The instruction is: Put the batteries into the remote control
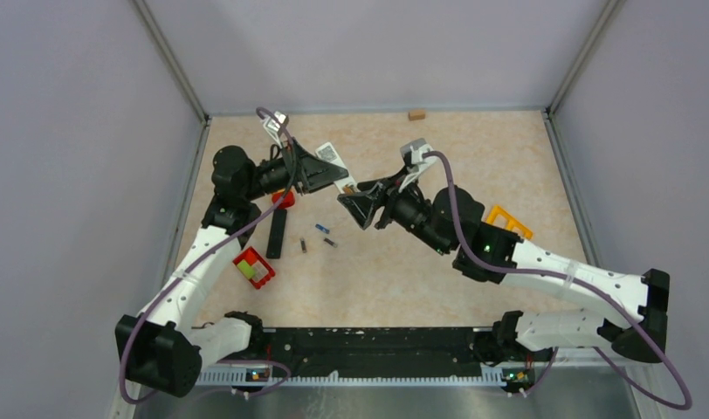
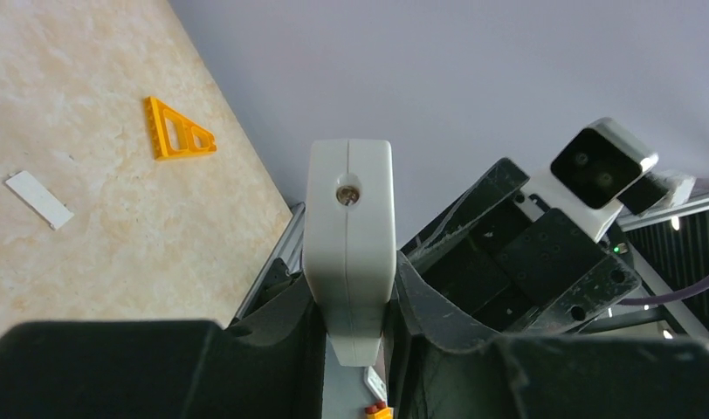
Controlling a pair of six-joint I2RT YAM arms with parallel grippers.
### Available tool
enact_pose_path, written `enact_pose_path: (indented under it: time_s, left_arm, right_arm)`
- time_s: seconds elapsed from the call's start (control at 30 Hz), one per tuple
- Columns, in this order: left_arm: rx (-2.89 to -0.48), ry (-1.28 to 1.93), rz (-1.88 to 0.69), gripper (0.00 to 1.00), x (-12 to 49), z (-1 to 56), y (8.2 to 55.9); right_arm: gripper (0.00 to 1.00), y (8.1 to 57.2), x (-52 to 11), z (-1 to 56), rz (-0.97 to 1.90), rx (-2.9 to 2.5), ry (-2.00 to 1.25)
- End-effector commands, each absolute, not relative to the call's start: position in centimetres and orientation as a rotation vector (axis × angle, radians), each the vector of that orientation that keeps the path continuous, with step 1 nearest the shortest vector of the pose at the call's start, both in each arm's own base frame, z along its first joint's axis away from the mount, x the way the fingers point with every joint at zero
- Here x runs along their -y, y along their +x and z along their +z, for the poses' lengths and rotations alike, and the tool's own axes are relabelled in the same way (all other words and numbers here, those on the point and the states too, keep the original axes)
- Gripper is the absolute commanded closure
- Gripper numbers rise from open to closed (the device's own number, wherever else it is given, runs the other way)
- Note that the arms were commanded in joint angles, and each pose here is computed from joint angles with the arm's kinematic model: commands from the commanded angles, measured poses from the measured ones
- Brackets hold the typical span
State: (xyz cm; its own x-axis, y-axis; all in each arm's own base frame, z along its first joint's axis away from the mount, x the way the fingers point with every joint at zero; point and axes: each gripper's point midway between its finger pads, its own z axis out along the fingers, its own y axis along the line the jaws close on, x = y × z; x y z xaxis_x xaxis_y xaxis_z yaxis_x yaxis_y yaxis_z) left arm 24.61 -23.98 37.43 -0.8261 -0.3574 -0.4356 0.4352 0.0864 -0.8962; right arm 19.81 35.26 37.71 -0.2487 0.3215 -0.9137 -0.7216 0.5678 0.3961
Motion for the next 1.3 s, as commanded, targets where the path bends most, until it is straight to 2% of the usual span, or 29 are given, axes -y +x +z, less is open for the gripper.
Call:
enact_pose_path:
  time_s: [0.0, 0.1, 0.23, 0.3, 0.53, 0.83, 1.13, 1.27]
  left_arm:
    - [-1.725, 0.134, -1.709, 1.00, 23.7, 37.8, 25.4]
    - [-1.717, 0.094, -1.673, 1.00, 23.5, 37.1, 26.6]
    - [-1.674, 0.066, -1.642, 1.00, 23.2, 37.5, 27.5]
    - [-1.656, 0.057, -1.627, 1.00, 23.0, 37.8, 27.7]
    - [-1.624, 0.037, -1.647, 1.00, 22.8, 38.5, 27.8]
    - [-1.616, 0.031, -1.673, 1.00, 22.9, 38.7, 27.8]
    - [-1.620, 0.036, -1.688, 1.00, 23.0, 38.4, 27.8]
    - [-1.625, 0.045, -1.687, 1.00, 23.0, 38.2, 27.7]
  right_arm:
    - [0.42, 20.3, -34.6, 37.9, 0.962, -1.659, -0.300]
    - [0.36, 20.6, -33.9, 38.5, 0.966, -1.685, -0.223]
    - [0.16, 22.2, -31.6, 37.1, 0.910, -1.783, 0.050]
    - [0.10, 23.1, -30.6, 35.5, 0.902, -1.819, 0.186]
    - [0.08, 23.1, -31.1, 36.4, 1.293, -1.708, 0.356]
    - [0.07, 23.4, -32.8, 37.2, 1.591, -1.642, 0.446]
    - [0.06, 23.0, -35.3, 37.4, 1.704, -1.643, 0.369]
    - [0.14, 23.3, -35.6, 37.1, 1.714, -1.654, 0.368]
